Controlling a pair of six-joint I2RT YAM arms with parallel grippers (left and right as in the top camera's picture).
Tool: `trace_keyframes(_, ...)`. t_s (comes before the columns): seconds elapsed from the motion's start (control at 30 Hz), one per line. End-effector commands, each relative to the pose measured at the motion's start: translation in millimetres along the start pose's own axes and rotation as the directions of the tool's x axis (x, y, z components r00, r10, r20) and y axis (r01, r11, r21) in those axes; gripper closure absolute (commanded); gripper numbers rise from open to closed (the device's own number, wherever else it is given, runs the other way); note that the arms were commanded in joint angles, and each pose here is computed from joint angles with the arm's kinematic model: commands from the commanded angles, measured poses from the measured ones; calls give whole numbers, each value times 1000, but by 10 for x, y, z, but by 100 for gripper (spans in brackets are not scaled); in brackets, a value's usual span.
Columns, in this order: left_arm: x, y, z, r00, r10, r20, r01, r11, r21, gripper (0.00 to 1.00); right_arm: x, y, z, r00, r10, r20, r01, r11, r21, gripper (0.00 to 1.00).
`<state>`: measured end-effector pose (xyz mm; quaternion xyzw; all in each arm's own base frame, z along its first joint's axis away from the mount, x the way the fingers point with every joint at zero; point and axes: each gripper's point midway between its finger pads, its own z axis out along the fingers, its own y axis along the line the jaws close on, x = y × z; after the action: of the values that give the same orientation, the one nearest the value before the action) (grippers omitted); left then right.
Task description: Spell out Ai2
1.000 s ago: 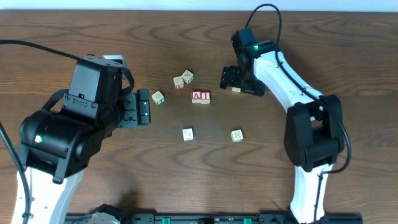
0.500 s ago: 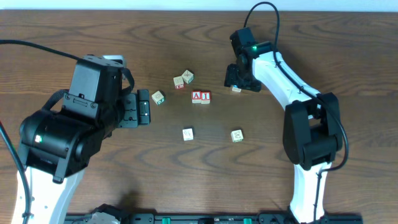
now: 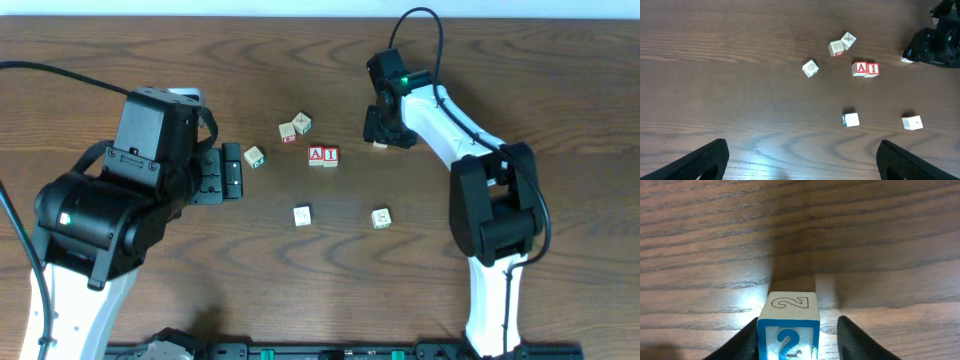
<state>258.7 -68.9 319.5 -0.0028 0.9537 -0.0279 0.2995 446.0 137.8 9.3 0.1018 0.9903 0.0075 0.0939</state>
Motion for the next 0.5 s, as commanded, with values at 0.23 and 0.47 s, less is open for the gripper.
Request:
trace_keyframes(0.23,-18,19,-13,1000,0,6,0,1000,-12,5,35,-39,84,1000,-10,-18,10,1000,25,69)
trace_keyframes(0.47,-19,19,-13,1000,-1,6,1,1000,-12,5,30,48,-133,999,-37,-10,37,999,-28,70)
